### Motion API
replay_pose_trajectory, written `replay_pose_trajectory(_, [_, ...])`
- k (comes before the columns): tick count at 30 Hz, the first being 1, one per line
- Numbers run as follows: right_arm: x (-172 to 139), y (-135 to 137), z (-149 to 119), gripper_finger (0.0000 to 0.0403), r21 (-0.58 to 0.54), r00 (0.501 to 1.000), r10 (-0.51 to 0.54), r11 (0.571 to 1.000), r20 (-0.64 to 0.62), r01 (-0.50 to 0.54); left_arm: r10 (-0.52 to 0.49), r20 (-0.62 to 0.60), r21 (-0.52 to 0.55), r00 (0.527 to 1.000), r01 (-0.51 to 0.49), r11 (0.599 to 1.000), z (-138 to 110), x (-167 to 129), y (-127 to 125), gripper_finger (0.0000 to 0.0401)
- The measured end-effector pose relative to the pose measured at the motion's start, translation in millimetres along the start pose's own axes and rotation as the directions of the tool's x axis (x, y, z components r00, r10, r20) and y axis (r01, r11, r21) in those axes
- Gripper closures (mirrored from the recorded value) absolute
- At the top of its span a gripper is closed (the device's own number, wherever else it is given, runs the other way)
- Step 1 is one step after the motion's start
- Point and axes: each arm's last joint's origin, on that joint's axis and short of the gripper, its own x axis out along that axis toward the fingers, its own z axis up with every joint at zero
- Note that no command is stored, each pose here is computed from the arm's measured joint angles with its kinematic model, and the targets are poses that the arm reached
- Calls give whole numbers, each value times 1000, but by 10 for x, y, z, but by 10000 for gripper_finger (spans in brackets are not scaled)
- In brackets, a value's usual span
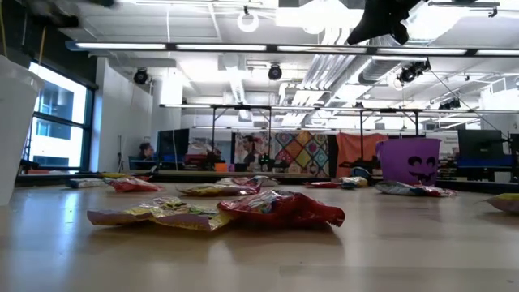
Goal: Sort candy
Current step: Put the white chocolate bar into the white bin, then put the red candy into the orange bin
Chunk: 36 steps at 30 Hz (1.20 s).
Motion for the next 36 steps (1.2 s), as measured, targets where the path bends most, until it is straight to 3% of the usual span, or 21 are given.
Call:
replay_pose_trajectory(5, [0, 0, 0, 402, 2, 1000, 0, 1000, 0, 0, 38, -23, -181, 999, -42, 983, -299, 95, -185, 401])
replay_pose_trajectory(10, [0, 0, 0, 402, 6, 1000, 0, 1000, 0, 0, 162, -64, -413, 985, -174, 894, -561, 268, -86, 401])
replay_pose_trajectory(18, [1, 1, 1, 402, 4, 1000, 0, 1000, 0, 0, 260, -96, -514, 961, -271, 813, -734, 541, 151, 401])
replay_pose_trajectory(27, [1, 1, 1, 402, 8, 1000, 0, 1000, 0, 0, 211, -127, -479, 969, -246, 843, -819, 788, 294, 393])
replay_pose_trajectory(36, [0, 55, -18, 402, 1, 987, 152, 988, -53, -152, 163, -137, -392, 977, -205, 897, -781, 726, 201, 321])
